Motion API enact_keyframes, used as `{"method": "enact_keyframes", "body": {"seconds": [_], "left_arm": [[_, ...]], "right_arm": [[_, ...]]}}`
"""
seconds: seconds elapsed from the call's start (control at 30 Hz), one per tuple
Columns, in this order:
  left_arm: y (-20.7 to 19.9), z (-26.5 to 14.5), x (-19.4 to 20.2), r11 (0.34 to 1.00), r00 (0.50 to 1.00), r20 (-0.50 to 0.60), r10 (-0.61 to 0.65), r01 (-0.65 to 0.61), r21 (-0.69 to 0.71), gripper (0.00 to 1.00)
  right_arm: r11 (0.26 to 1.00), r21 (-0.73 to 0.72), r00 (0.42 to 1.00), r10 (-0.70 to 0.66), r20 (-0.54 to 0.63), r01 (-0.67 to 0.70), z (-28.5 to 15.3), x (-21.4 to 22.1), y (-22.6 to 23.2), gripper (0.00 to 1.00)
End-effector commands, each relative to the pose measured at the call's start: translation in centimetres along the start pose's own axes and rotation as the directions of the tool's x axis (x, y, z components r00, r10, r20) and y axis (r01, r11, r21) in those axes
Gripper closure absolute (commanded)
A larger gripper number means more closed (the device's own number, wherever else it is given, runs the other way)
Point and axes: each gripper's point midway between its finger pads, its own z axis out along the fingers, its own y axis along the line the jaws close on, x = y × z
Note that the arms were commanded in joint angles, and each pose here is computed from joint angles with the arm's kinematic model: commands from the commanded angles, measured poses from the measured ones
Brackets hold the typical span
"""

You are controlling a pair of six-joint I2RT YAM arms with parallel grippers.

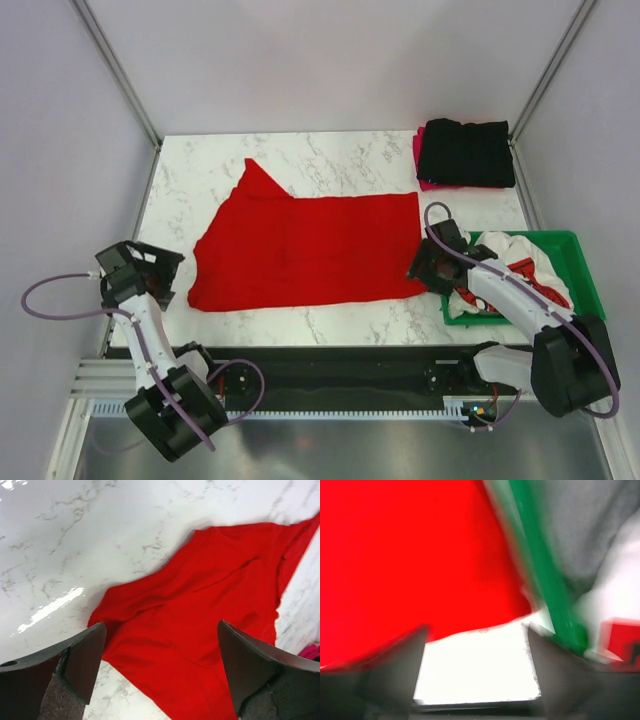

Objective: Fold and stack the t-shirts
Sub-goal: Fold the tshirt

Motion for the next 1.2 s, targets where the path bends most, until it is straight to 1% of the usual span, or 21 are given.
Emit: {"method": "enact_keyframes", "body": {"seconds": [0.0, 0.1, 0.2, 0.23, 0.3, 0.33, 0.37, 0.4, 0.47, 0.5, 0.53, 0.57, 0.7, 0.77, 0.8, 0.83, 0.87, 0.93, 0.97, 1.03, 1.17], "left_arm": [[-4.4, -3.5, -1.7, 0.986, 0.997, 0.02, 0.079, -0.081, 0.142, 0.0], [-6.8, -5.1, -2.7, 0.976, 0.994, 0.04, 0.102, -0.108, 0.191, 0.0], [-10.0, -5.8, -3.0, 0.945, 0.987, 0.049, 0.152, -0.16, 0.284, 0.0], [-11.5, -6.0, -4.0, 0.931, 0.981, 0.098, 0.169, -0.191, 0.311, 0.0], [-14.0, -4.9, -2.5, 0.907, 0.966, 0.078, 0.248, -0.259, 0.332, 0.0], [-16.0, -5.1, -3.2, 0.893, 0.954, 0.125, 0.273, -0.3, 0.334, 0.01], [-17.4, -4.7, -2.8, 0.879, 0.943, 0.124, 0.307, -0.331, 0.343, 0.02], [-18.8, -2.2, -0.6, 0.858, 0.918, 0.058, 0.392, -0.387, 0.339, 0.05], [-23.2, -1.3, -0.7, 0.803, 0.886, 0.087, 0.456, -0.452, 0.388, 0.1], [-23.9, 1.9, 1.0, 0.8, 0.866, 0.026, 0.5, -0.473, 0.371, 0.12], [-26.8, 2.4, 0.3, 0.771, 0.854, 0.057, 0.517, -0.493, 0.404, 0.14], [-27.9, 3.9, 0.2, 0.749, 0.831, 0.068, 0.552, -0.529, 0.399, 0.16], [-31.1, 12.8, 0.7, 0.733, 0.794, 0.005, 0.608, -0.564, 0.38, 0.21], [-32.6, 17.3, 1.5, 0.73, 0.787, -0.036, 0.615, -0.552, 0.402, 0.26], [-34.7, 17.5, 0.8, 0.719, 0.794, -0.002, 0.609, -0.55, 0.424, 0.27], [-35.0, 18.5, 0.8, 0.722, 0.797, -0.003, 0.604, -0.546, 0.425, 0.27], [-34.0, 21.6, 1.9, 0.739, 0.797, -0.047, 0.602, -0.534, 0.411, 0.27], [-36.0, 22.4, 1.8, 0.719, 0.798, -0.022, 0.602, -0.53, 0.451, 0.28], [-35.3, 24.3, 2.7, 0.728, 0.798, -0.051, 0.601, -0.519, 0.447, 0.28], [-36.5, 24.8, 2.8, 0.715, 0.801, -0.04, 0.598, -0.51, 0.477, 0.28], [-36.0, 27.0, 4.3, 0.727, 0.804, -0.058, 0.591, -0.5, 0.471, 0.3]], "right_arm": [[0.993, -0.109, 0.996, -0.031, 0.083, 0.04, -4.3, -2.4, 2.5, 0.02], [0.985, -0.146, 0.976, -0.06, 0.21, 0.092, -8.5, -6.1, 4.5, 0.02], [0.98, -0.134, 0.955, -0.104, 0.278, 0.146, -10.4, -9.3, 6.3, 0.02], [0.979, -0.129, 0.951, -0.118, 0.286, 0.16, -10.3, -9.9, 7.0, 0.02], [0.978, -0.099, 0.949, -0.152, 0.276, 0.185, -9.2, -11.4, 8.5, 0.02], [0.975, -0.092, 0.951, -0.171, 0.258, 0.2, -8.6, -11.6, 9.0, 0.02], [0.972, -0.094, 0.952, -0.185, 0.242, 0.213, -8.1, -11.7, 9.7, 0.02], [0.971, -0.083, 0.954, -0.201, 0.223, 0.224, -7.1, -12.0, 10.5, 0.02], [0.966, -0.093, 0.95, -0.217, 0.225, 0.242, -6.2, -12.3, 11.7, 0.02], [0.965, -0.088, 0.951, -0.226, 0.213, 0.249, -5.3, -12.2, 12.1, 0.02], [0.961, -0.097, 0.946, -0.233, 0.226, 0.26, -5.0, -12.4, 12.7, 0.02], [0.956, -0.1, 0.942, -0.247, 0.226, 0.275, -4.6, -12.4, 13.0, 0.02], [0.946, -0.093, 0.937, -0.288, 0.198, 0.31, -2.6, -11.8, 13.1, 0.02], [0.943, -0.103, 0.937, -0.295, 0.185, 0.317, -1.8, -11.1, 12.9, 0.02], [0.938, -0.132, 0.936, -0.294, 0.193, 0.321, -1.6, -10.9, 13.4, 0.02], [0.936, -0.146, 0.937, -0.29, 0.193, 0.32, -1.4, -10.6, 13.4, 0.02], [0.936, -0.161, 0.94, -0.282, 0.192, 0.314, -1.3, -10.4, 13.5, 0.02], [0.929, -0.2, 0.943, -0.277, 0.186, 0.312, -0.9, -9.5, 13.6, 0.02], [0.929, -0.204, 0.945, -0.274, 0.178, 0.308, -0.7, -9.1, 13.4, 0.02], [0.925, -0.218, 0.944, -0.277, 0.177, 0.312, -0.6, -8.8, 13.6, 0.02], [0.922, -0.214, 0.94, -0.286, 0.184, 0.323, -0.6, -8.8, 13.4, 0.02]]}}
